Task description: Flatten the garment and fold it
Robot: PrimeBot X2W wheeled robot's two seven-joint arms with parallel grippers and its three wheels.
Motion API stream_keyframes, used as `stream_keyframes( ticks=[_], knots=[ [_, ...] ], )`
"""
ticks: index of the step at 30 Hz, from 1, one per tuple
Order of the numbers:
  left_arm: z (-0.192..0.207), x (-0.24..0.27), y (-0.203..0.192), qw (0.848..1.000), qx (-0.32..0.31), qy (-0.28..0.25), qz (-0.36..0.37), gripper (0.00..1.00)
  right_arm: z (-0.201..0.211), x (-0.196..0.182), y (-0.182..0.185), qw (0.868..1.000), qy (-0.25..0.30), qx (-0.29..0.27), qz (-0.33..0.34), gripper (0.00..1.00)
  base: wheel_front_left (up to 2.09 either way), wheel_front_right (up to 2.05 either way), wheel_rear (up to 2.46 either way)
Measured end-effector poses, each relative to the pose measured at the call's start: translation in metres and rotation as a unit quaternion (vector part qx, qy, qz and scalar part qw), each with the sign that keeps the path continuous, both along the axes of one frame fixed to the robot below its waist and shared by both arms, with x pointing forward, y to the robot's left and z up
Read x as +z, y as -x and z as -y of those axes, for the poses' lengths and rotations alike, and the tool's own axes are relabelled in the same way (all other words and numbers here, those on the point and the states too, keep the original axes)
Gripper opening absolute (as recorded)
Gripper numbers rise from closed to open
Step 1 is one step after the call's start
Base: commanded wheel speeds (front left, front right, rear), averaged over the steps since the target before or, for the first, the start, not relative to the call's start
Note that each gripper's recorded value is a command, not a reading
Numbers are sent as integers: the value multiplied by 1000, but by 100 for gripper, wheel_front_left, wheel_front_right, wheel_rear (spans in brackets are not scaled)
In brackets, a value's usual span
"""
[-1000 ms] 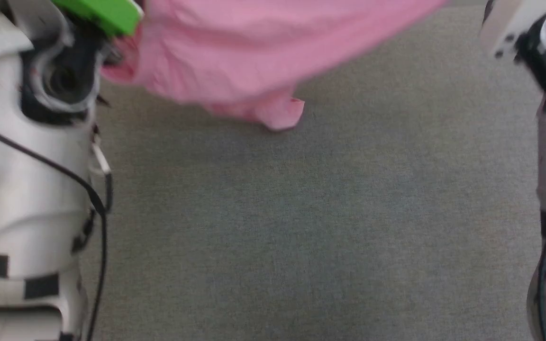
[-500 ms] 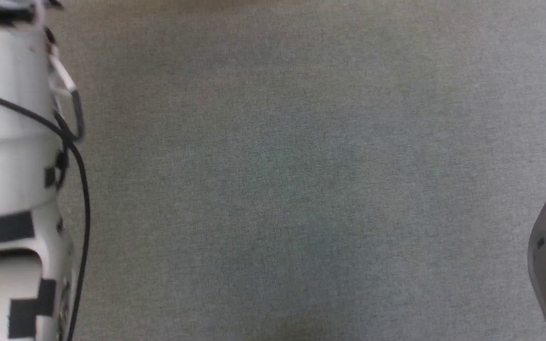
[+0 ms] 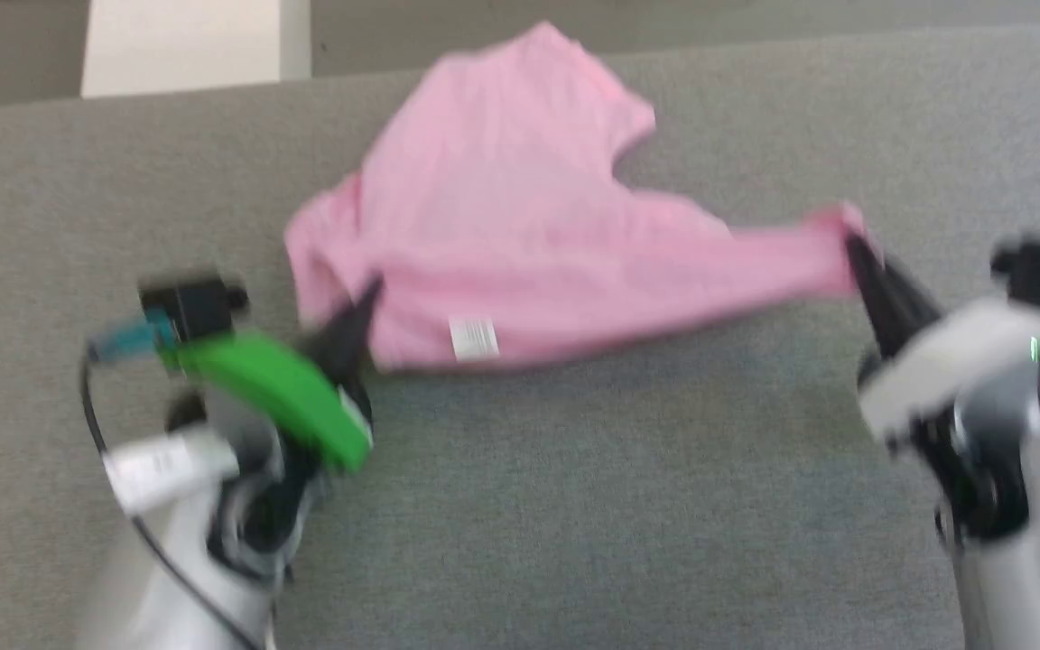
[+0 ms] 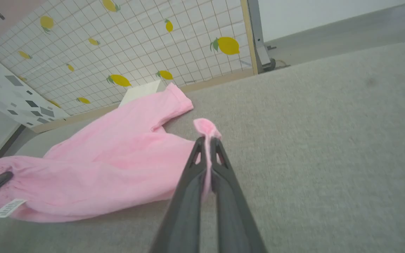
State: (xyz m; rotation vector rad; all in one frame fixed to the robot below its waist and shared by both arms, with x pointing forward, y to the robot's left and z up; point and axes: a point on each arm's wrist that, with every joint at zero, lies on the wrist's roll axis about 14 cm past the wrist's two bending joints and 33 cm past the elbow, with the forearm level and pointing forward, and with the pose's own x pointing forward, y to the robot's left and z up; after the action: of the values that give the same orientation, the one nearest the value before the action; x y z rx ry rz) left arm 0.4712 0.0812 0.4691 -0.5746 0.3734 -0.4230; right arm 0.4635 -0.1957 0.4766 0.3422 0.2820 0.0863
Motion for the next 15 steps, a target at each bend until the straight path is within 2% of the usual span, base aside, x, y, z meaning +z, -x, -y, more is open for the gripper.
stream_keyframes(
  ticks=[3,7,11,15],
  knots=[
    [1,-10,42,999,-9,15,-35,0,4,-14,38,999,-17,-15,-30,0,0,0,0],
    [-1,-19,90,998,-22,3,-66,0,3,-29,85,997,-34,-23,-70,0,0,0,0],
    [-9,-33,132,994,-20,-23,-108,0,-1,-46,130,991,-26,-13,-130,0,0,0,0],
    [-7,-34,164,991,-29,-23,-132,0,-4,-56,165,983,-11,2,-184,0,0,0,0]
  ],
)
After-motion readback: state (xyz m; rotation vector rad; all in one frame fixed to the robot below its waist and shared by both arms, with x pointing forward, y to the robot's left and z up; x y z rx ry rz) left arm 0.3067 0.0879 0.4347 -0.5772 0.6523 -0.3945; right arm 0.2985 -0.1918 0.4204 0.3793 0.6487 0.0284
